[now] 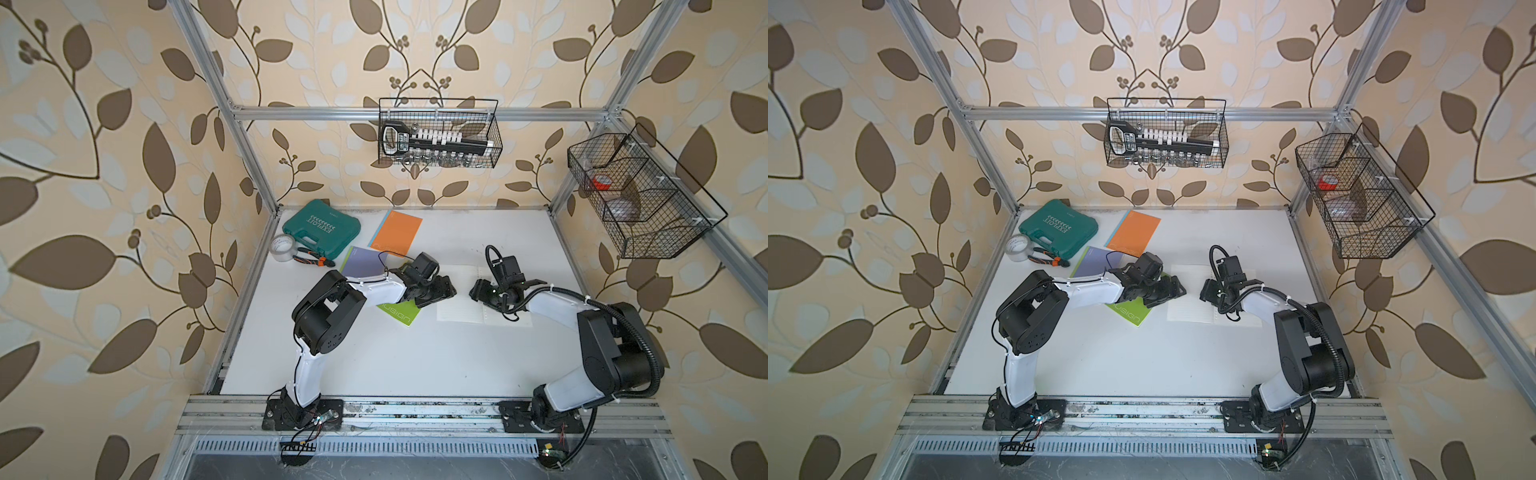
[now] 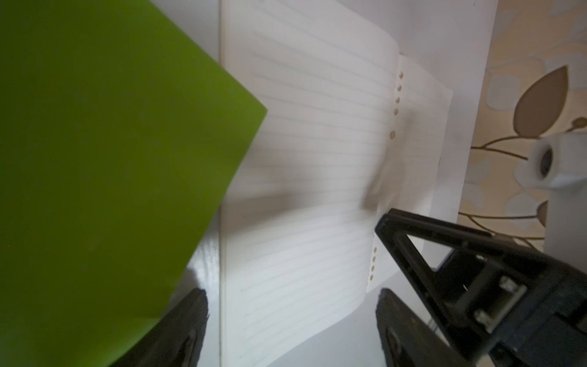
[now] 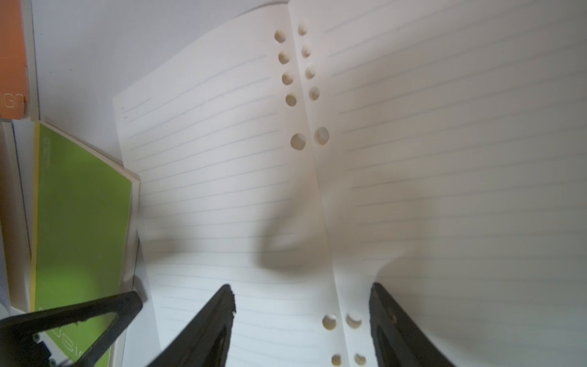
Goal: Close the notebook
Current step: Close the notebook at the center of the board.
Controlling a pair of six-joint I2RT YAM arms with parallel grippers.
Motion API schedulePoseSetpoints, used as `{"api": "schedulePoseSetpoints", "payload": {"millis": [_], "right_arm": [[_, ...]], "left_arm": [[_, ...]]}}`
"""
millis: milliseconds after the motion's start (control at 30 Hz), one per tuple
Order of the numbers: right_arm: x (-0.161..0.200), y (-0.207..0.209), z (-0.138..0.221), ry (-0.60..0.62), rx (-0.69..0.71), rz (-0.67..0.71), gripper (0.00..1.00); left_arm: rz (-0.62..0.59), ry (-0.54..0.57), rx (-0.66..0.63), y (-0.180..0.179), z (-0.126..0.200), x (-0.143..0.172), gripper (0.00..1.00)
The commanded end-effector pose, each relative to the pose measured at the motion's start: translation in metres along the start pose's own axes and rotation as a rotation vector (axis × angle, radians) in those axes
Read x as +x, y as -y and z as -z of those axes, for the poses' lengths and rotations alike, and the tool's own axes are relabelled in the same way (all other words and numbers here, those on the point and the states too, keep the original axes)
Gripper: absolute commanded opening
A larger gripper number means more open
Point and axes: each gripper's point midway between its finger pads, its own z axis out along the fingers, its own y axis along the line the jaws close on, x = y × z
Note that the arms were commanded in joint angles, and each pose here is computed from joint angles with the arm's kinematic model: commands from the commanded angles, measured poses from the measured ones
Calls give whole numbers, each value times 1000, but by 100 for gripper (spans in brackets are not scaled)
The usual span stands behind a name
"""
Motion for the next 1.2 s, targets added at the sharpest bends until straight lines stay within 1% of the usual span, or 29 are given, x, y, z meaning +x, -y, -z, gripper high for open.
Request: {"api": "schedulePoseSetpoints", "payload": {"millis": [0,167,333,433,500,633,833,933,1167], "right_arm": [[26,16,-6,-85,41,-21,68],[27,16,-8,-88,42,-21,68],[27,16,-9,-90,43,-22,68],[26,16,-9,-88,42,-21,68],[26,16,-9,-90,42,-21,68],[24,20,-6,-71,63,-30,68],[27,38,-3,-58,91,-79,68],[30,47,-4,-63,100,-105,68],[27,57,1,-49,105,-138,68]], "left_arm": [[-74,143,-43,2,3,-37,85],[-67,208,-74,-2,5,-60,85],[-67,232,-119,-8,2,-72,85],[-63,221,-104,-9,-1,-74,85],[-71,214,-73,0,2,-72,85],[-100,187,32,27,5,-66,84],[-131,124,127,57,3,-53,85],[-148,102,133,63,-3,-44,85],[-126,28,150,59,-21,-24,84]]}}
